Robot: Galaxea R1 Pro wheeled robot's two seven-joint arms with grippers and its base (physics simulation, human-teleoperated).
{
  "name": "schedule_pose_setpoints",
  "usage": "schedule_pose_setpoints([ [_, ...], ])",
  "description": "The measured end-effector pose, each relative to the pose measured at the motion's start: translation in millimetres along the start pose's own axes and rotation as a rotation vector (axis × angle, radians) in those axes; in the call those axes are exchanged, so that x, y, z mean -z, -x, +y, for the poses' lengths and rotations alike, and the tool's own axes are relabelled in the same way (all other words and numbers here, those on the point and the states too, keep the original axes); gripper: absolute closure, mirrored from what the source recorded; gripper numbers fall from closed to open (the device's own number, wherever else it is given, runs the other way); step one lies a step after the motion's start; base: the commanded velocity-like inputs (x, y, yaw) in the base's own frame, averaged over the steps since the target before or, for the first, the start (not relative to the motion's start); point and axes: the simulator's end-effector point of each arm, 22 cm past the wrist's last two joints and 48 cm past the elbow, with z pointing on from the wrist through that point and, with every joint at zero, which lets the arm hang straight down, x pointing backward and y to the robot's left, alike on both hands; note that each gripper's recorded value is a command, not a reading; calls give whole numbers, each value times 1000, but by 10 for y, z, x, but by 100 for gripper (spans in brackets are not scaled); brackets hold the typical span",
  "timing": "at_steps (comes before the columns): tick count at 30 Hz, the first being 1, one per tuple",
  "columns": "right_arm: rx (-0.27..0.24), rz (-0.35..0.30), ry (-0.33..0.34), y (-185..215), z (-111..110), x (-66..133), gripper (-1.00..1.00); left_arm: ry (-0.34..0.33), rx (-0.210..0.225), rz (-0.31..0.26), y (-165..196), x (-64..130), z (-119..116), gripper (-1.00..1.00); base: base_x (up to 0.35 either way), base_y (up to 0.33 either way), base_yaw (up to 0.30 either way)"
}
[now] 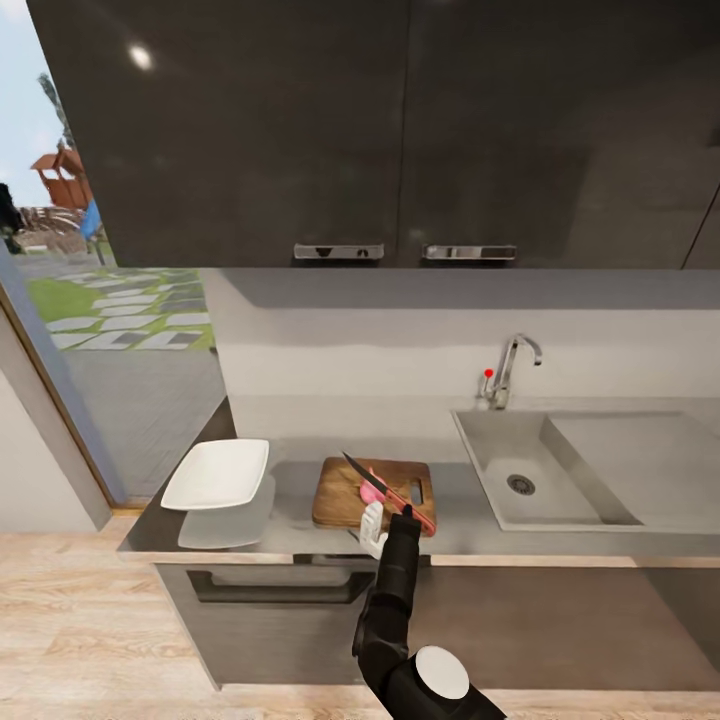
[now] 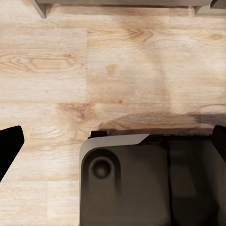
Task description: In the kitchen, take the Vidalia onion out of the sink, dice it on the chopping board with the paring knife, put the diced onion into the bowl on the countertop, then place both the paring knife and the chopping board into the sink.
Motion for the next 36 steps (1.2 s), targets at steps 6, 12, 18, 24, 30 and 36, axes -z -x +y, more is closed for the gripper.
schedule_pose_setpoints([
  [6,2,1,10,-2,47,-7,100,0,0,8,-30,1,0,-100,0,0,0],
  [12,4,2,19,-5,99,-14,100,0,0,17,-64,3,0,-100,0,0,0],
  [18,7,3,28,-7,150,-21,100,0,0,27,-99,6,0,-100,0,0,0],
  [24,10,3,37,-10,201,-26,100,0,1,36,-134,8,0,-100,0,0,0],
  [30,12,4,46,-12,251,-32,100,0,1,46,-169,11,1,-100,0,0,0],
  [36,15,5,55,-14,301,-37,100,0,1,55,-205,15,1,-100,0,0,0],
])
